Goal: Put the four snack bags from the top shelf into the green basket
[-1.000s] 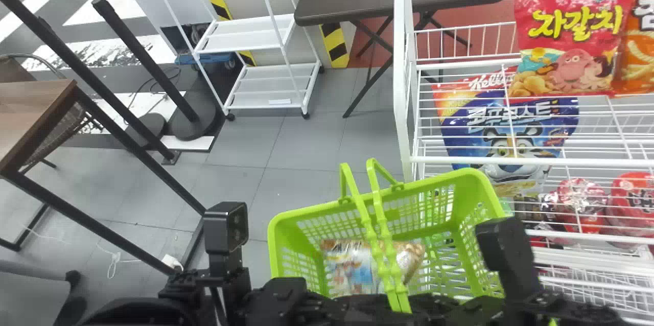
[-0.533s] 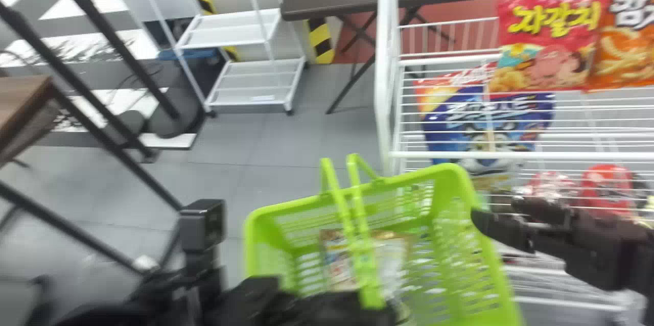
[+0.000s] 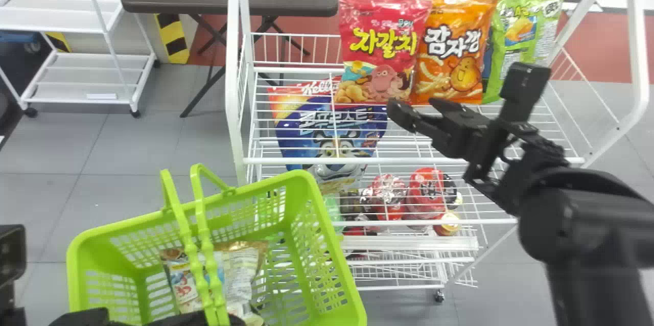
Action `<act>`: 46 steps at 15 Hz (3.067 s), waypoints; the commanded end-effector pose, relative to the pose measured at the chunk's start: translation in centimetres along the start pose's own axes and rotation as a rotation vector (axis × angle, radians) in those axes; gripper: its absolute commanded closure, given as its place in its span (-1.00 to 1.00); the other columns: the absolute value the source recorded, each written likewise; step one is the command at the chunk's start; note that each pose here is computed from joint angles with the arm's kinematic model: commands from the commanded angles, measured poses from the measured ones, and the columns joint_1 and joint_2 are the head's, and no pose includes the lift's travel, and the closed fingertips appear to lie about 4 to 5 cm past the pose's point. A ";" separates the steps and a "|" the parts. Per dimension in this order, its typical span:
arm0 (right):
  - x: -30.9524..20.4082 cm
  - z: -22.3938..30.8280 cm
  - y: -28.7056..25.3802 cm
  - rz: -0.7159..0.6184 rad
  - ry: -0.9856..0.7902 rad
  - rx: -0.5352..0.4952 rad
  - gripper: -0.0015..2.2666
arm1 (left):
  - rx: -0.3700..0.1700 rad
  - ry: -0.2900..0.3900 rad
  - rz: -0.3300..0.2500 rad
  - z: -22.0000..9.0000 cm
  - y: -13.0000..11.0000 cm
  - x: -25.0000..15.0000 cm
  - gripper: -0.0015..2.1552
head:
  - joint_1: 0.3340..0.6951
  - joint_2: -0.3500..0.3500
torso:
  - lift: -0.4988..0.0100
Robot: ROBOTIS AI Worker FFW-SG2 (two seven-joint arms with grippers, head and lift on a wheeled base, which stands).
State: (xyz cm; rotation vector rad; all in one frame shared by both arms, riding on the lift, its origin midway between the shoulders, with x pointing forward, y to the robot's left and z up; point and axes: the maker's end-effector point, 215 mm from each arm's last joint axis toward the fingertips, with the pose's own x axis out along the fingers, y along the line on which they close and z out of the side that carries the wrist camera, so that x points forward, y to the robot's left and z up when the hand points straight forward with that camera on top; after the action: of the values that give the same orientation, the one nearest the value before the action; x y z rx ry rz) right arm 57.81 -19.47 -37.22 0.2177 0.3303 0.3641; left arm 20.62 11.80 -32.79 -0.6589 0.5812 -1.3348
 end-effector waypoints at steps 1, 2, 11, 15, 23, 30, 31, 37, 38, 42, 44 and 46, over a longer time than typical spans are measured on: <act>3.7 0.4 -1.4 -0.033 -0.007 -0.060 -0.93 | -0.012 0.000 -0.007 -0.5 -0.3 -0.2 0.99 | 1.00 -0.32 | 0.95; 4.9 0.6 -2.4 -0.061 -0.010 -0.079 -0.93 | -0.015 -0.002 -0.007 -0.5 -0.4 -0.2 0.99 | 1.00 -0.32 | 0.95; 9.0 -1.9 -2.2 -0.084 0.044 -0.139 0.99 | -0.025 -0.003 -0.003 -1.0 -0.3 -0.3 0.99 | 1.00 -0.19 | 0.95; 8.1 -1.4 -1.8 -0.081 0.015 -0.138 0.99 | -0.024 -0.003 0.000 -1.0 -0.2 -0.4 0.99 | 1.00 -0.22 | 0.95; -1.0 6.2 8.5 0.055 -0.180 -0.132 0.99 | -0.020 -0.006 0.014 -0.8 0.0 -0.9 0.99 | 1.00 -0.14 | 0.95; -10.7 -3.4 20.6 0.229 0.126 -0.062 0.99 | 0.018 -0.011 0.014 1.0 0.6 -0.7 0.99 | 1.00 0.30 | 0.95; -11.8 -4.9 21.6 0.247 0.176 -0.050 0.99 | 0.010 -0.013 0.015 1.3 0.7 -0.7 0.99 | 1.00 0.36 | 0.95; -17.9 -12.6 25.6 0.348 0.448 0.004 0.99 | 0.012 -0.011 0.018 2.1 1.0 -0.6 0.99 | 1.00 0.67 | 0.95; -18.4 -13.6 25.9 0.353 0.486 0.005 0.99 | 0.012 -0.011 0.017 2.1 1.0 -0.5 0.99 | 1.00 0.70 | 0.95; -20.2 -17.8 24.2 0.309 0.688 -0.021 -0.06 | 0.007 -0.010 0.015 2.0 1.0 -0.4 0.99 | 1.00 0.79 | 0.95; -19.8 -17.6 23.3 0.288 0.685 -0.029 -1.00 | 0.011 -0.006 0.015 2.0 1.0 -0.3 0.99 | 1.00 0.76 | 0.95; -19.3 -16.6 22.7 0.286 0.666 -0.024 -0.97 | 0.011 -0.006 0.015 2.0 1.0 -0.3 0.99 | 1.00 0.67 | 0.95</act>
State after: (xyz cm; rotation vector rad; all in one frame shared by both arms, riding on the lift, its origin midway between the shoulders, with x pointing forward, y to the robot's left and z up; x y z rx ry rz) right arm 27.16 -3.27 -41.55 0.1089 0.9668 0.7276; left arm 22.83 12.45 -32.37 -0.6472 0.5775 -1.3093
